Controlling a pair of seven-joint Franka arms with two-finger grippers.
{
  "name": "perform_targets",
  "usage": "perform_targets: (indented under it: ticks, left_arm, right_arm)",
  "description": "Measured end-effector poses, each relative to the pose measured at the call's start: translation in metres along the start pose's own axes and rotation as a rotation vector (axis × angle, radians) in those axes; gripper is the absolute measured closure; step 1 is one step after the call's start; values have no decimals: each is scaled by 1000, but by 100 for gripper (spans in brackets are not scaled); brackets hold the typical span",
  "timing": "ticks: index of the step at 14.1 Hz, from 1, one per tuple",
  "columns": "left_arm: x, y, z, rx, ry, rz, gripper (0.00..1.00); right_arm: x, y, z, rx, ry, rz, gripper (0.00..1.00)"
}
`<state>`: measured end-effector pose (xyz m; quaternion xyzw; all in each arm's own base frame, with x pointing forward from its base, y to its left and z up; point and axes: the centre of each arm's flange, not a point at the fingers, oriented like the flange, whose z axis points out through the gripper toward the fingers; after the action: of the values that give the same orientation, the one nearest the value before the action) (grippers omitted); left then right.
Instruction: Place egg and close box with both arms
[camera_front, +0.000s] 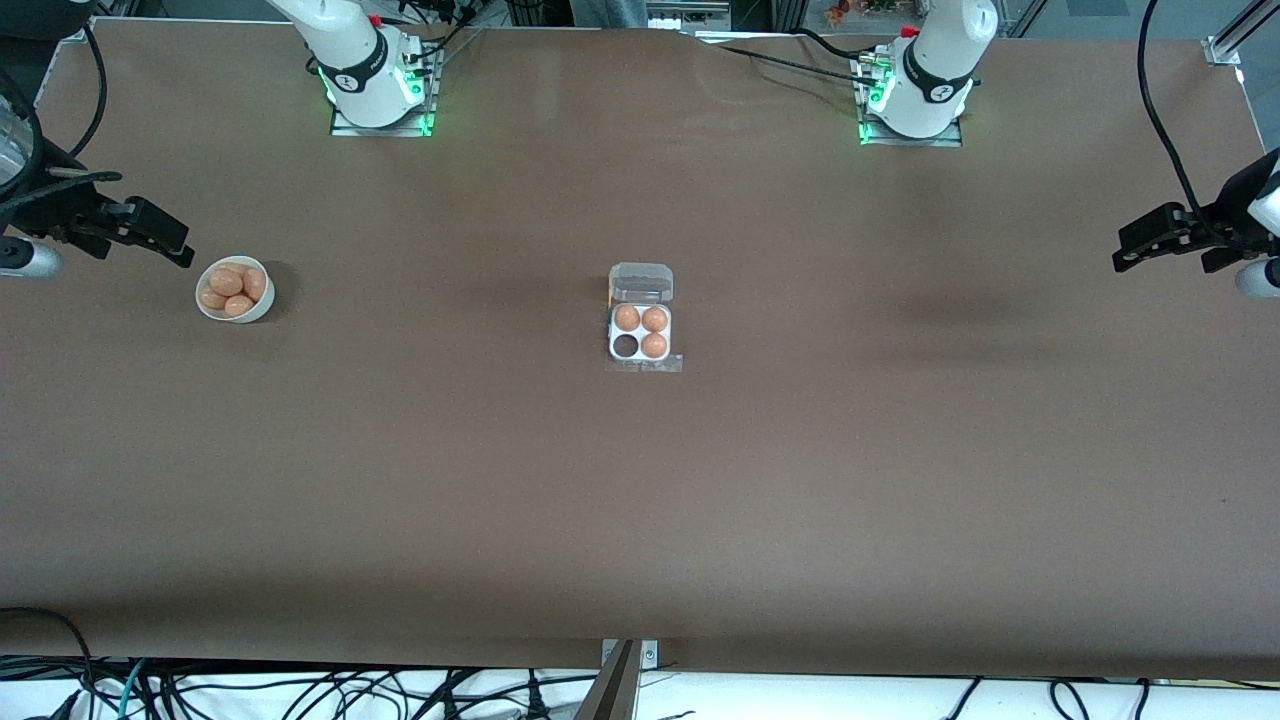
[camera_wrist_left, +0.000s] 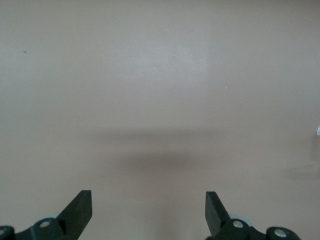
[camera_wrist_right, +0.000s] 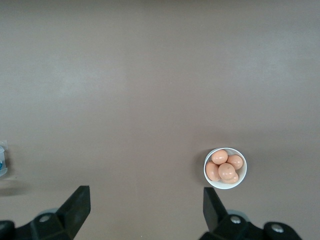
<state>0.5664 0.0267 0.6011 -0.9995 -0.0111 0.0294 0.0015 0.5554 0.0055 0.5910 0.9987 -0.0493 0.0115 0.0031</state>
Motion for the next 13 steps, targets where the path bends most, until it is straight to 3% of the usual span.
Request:
perform_targets:
  ticks: [13]
  left_arm:
    - [2,3,3,0,-5,6,0]
  right_arm:
    - [0,0,0,0,-1,0,0]
